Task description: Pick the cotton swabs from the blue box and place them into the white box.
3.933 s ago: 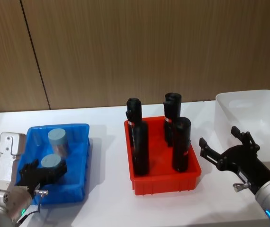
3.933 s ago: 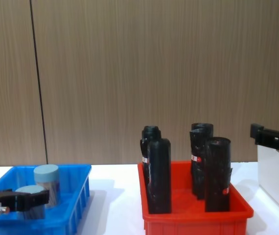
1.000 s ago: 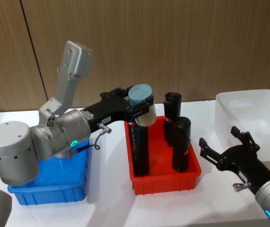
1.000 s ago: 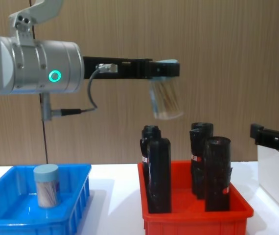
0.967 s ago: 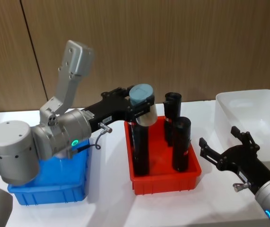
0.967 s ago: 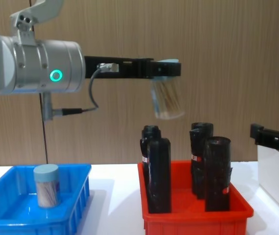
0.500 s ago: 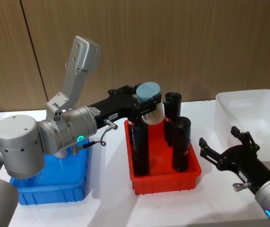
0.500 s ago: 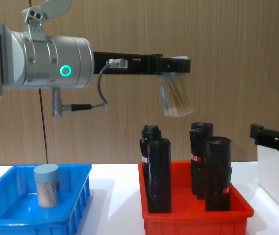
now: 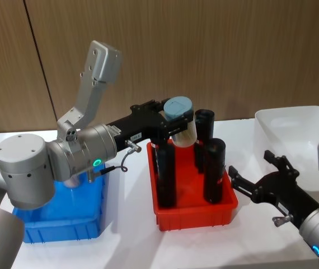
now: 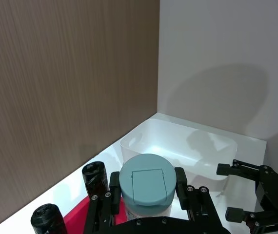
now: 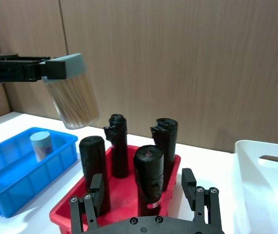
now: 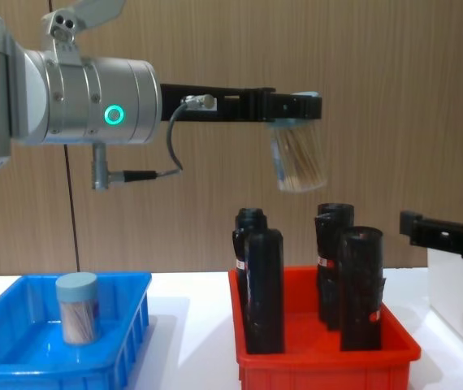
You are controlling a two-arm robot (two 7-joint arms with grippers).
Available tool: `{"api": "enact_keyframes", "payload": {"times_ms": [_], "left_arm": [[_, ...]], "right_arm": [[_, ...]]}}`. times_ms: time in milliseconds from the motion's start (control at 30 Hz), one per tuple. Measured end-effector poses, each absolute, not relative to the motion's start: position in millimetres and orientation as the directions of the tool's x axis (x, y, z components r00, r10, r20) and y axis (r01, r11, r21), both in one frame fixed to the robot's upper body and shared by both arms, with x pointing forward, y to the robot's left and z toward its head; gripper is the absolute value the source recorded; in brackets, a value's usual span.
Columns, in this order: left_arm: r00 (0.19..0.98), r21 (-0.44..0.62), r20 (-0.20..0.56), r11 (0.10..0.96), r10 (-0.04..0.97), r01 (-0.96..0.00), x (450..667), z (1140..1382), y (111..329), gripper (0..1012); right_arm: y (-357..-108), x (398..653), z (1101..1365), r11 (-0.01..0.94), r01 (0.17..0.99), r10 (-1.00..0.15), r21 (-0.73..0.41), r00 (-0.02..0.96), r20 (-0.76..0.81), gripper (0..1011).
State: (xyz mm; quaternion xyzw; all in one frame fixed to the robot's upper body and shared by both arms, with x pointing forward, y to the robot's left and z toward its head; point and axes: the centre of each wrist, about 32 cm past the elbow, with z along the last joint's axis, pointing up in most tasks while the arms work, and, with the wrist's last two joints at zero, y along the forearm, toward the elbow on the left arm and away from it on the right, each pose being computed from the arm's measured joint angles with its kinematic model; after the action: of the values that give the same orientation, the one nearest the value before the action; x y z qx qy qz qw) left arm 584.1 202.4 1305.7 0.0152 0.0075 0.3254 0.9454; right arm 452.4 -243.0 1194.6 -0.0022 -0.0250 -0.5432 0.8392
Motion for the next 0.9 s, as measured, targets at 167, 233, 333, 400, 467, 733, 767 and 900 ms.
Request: {"api": "enact_keyframes", "payload": {"times_ms": [167,233,333,400,467,733,767,900], "left_arm": [[0.789,0.034,-0.004,0.789,0.614,-0.614,584.5,1306.0,202.0,665],[0.789,0.034,-0.005,0.789,0.614,-0.614,584.6,1306.1,201.9,665],[0.790,0.034,-0.005,0.789,0.614,-0.613,584.7,1306.1,201.8,665],[0.790,0.034,-0.005,0.790,0.613,-0.613,584.7,1306.1,201.7,665],[0.790,0.034,-0.005,0.790,0.613,-0.612,584.7,1306.1,201.6,665],[0.791,0.034,-0.006,0.790,0.612,-0.612,584.9,1306.2,201.5,665],[0.791,0.034,-0.006,0.791,0.612,-0.611,585.0,1306.2,201.4,665],[0.791,0.034,-0.006,0.791,0.612,-0.612,585.0,1306.3,201.4,665]], "right_arm": [[-245.1,458.9,1198.2,0.444,0.896,-0.896,0.003,0.443,0.040,1002],[-245.7,462.2,1200.2,0.460,0.888,-0.887,-0.006,0.460,0.036,1002],[-246.2,467.1,1204.1,0.479,0.878,-0.877,-0.014,0.479,0.034,1002],[-246.4,469.8,1206.4,0.488,0.872,-0.872,-0.016,0.489,0.034,1002],[-246.3,472.1,1208.4,0.498,0.867,-0.866,-0.019,0.499,0.033,1002],[-242.7,483.8,1219.8,0.542,0.840,-0.840,-0.020,0.542,0.030,1002],[-242.1,484.7,1220.7,0.545,0.838,-0.838,-0.020,0.545,0.029,1002],[-238.3,489.7,1225.4,0.565,0.825,-0.825,-0.019,0.565,0.027,1002]]}}
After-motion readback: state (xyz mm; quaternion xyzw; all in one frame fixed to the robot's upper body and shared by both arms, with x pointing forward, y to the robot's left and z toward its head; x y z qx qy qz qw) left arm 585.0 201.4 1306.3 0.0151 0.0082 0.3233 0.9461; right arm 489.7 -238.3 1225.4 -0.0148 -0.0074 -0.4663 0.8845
